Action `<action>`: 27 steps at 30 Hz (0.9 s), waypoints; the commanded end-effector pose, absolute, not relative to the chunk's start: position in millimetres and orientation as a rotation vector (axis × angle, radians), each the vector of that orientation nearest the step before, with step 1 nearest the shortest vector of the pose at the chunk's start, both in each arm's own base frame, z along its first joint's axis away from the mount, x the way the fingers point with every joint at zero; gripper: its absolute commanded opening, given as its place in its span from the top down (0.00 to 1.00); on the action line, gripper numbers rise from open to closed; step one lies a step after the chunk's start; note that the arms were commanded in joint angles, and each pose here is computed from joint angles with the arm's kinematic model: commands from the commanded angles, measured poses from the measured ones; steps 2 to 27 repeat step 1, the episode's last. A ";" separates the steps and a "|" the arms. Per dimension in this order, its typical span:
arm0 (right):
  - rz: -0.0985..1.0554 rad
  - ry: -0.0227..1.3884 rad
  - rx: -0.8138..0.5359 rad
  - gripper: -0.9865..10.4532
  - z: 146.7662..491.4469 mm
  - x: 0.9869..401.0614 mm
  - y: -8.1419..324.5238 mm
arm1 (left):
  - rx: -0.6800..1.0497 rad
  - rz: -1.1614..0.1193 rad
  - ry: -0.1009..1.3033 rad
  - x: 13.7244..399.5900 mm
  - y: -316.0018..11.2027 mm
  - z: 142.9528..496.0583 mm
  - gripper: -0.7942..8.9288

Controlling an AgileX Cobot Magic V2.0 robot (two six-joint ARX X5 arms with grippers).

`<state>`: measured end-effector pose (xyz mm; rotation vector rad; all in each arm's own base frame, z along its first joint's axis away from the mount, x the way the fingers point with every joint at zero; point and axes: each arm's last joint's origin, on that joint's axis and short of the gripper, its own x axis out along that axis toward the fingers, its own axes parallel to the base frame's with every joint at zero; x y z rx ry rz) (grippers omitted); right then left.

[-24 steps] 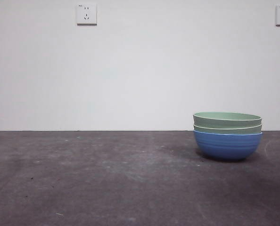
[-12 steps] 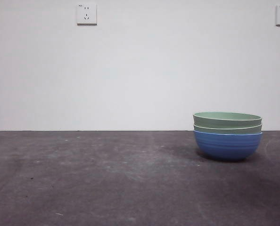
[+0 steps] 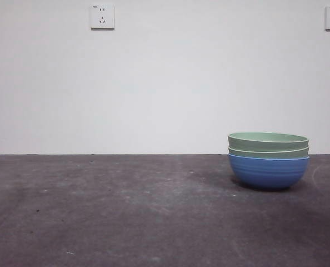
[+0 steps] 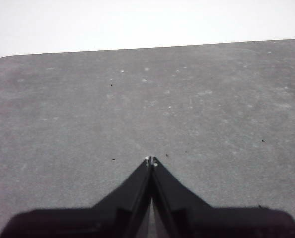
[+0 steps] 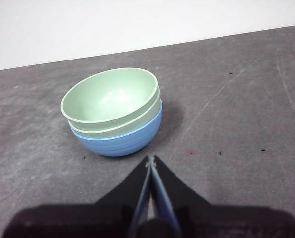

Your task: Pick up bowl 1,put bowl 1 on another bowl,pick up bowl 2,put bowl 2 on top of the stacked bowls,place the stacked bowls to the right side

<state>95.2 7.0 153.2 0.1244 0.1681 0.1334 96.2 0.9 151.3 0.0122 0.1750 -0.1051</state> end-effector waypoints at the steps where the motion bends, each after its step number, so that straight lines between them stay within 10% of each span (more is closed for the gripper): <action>1: 0.126 0.186 0.134 0.91 148.1 95.9 6.7 | 0.002 -0.099 0.185 96.6 1.3 146.9 0.92; 27: 0.126 0.186 0.134 0.91 148.1 95.9 6.7 | 0.002 -0.099 0.185 96.6 1.3 146.9 0.92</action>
